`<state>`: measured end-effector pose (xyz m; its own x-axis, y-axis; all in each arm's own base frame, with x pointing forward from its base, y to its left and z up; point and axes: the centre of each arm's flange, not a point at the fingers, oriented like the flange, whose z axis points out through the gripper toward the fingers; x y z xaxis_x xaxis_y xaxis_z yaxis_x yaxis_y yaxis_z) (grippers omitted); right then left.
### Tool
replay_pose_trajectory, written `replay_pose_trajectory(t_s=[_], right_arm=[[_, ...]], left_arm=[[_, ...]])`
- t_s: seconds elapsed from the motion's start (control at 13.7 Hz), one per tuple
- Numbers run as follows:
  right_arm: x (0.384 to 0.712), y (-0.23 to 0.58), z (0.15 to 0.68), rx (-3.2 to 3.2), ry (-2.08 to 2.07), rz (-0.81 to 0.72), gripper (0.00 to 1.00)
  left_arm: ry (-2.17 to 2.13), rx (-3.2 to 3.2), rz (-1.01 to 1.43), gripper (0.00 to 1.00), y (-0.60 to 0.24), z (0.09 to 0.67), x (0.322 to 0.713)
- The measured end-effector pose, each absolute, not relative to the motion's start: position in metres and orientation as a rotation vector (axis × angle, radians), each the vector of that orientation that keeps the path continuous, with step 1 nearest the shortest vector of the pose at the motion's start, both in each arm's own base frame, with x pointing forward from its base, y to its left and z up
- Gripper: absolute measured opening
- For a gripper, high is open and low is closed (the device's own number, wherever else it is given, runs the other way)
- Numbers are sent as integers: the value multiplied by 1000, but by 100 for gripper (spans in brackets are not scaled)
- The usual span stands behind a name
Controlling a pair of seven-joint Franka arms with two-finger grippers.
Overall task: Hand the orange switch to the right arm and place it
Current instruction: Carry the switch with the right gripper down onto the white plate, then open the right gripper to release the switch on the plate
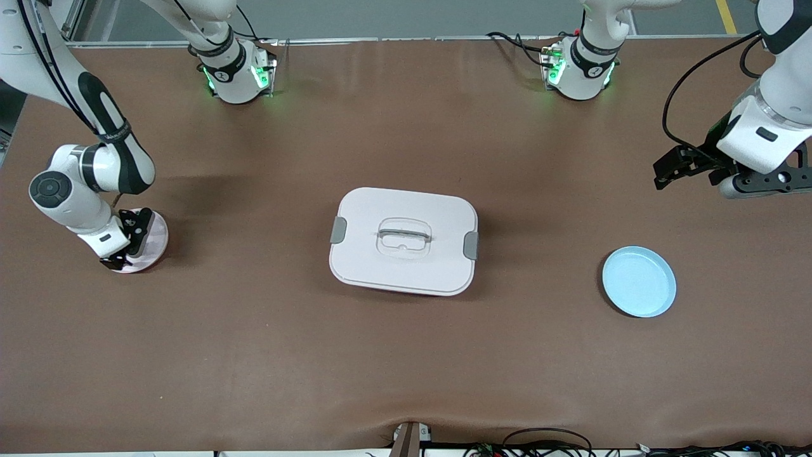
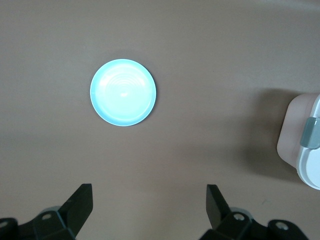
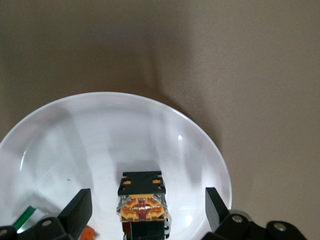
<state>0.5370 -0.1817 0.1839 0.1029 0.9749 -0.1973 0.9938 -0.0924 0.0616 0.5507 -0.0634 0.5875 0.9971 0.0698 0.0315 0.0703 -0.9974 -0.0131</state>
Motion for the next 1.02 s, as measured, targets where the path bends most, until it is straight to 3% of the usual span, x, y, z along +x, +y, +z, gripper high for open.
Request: replay_pose_trajectory(t_s=[0.51,0.8,1.02], right_arm=[[568,-175,226,2267,1948,-357,100],[572,-138,275,2453,1687,-494,100],[566,-96,308,2680,1325,-515,100]], left_arm=[[-108,-3125,-44,100,-64,586,552],[-121,-3125,-54,100,-60,589,552],[-158,-3123,-52,100,-46,589,554]])
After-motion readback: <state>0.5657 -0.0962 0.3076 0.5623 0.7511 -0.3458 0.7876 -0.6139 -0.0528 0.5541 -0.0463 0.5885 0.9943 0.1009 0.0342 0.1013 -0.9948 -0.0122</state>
